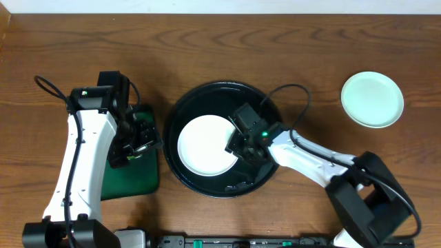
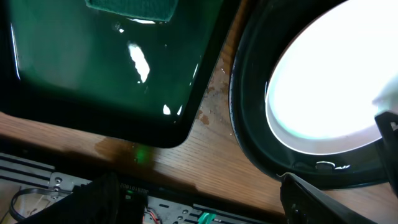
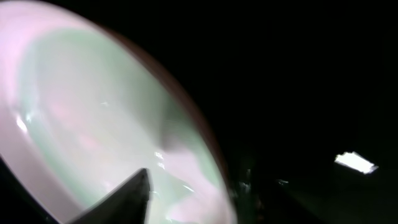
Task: Clean dirty plates on tray and stack at the side
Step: 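Drag the white plate by its rim with the right gripper toward the tray's right edge, then tilt and lift the white plate up out of the tray with the right gripper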
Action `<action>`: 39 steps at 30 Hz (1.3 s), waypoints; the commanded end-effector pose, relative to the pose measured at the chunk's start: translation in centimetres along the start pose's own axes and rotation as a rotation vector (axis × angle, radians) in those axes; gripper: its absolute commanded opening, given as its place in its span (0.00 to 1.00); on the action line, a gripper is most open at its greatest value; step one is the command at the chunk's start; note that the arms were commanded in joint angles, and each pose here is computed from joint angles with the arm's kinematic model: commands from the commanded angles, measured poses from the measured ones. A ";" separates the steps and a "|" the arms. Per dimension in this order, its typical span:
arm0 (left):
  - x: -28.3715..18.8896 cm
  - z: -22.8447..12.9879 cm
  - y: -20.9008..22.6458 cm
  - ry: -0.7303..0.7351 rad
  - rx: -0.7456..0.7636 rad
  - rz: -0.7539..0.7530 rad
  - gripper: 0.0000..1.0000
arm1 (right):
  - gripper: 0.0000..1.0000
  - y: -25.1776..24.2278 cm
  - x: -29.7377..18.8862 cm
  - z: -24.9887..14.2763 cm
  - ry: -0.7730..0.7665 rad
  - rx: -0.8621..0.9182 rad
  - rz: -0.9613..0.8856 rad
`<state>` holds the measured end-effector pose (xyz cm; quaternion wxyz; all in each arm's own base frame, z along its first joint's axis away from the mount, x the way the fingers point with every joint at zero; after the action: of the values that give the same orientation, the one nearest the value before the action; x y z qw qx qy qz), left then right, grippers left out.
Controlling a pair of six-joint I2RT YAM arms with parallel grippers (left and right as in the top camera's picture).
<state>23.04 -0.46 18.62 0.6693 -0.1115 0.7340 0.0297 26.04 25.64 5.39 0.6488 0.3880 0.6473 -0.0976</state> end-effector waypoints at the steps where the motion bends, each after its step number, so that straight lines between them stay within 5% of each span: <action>1: 0.0 -0.2 0.0 0.005 -0.001 0.004 0.83 | 0.33 -0.8 1.8 -0.9 0.054 0.053 -0.036; 5: 0.0 -0.2 0.0 0.005 -0.001 0.004 0.83 | 0.06 0.1 1.8 -0.8 0.053 0.049 0.010; 7: 0.0 -0.2 0.0 0.005 -0.001 0.004 0.83 | 0.01 0.2 1.8 -0.8 0.052 0.069 0.015; 11: 0.0 -0.2 0.0 0.005 -0.001 0.004 0.83 | 0.01 0.1 1.8 -0.5 0.030 0.064 0.013; 27: 0.0 -0.3 0.0 0.012 -0.001 0.005 0.83 | 0.01 1.3 -0.3 4.0 -0.365 -0.483 -0.027; 39: 0.0 -0.3 0.0 0.011 -0.001 0.005 0.83 | 0.01 2.6 -5.5 5.8 -0.613 -0.657 -0.072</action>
<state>22.90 -0.49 18.64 0.6667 -0.1122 0.7363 0.0293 30.63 22.91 8.29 0.8635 0.1383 0.4849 -0.0100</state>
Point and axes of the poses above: each gripper's point midway between its finger pads, its own x axis out along the fingers, its own y axis along the line the jaws close on, z = x × y, the point moved 5 cm from there along -x, back along the fingers, and after that the axes turned 15 degrees about x, right-handed, at the moved point
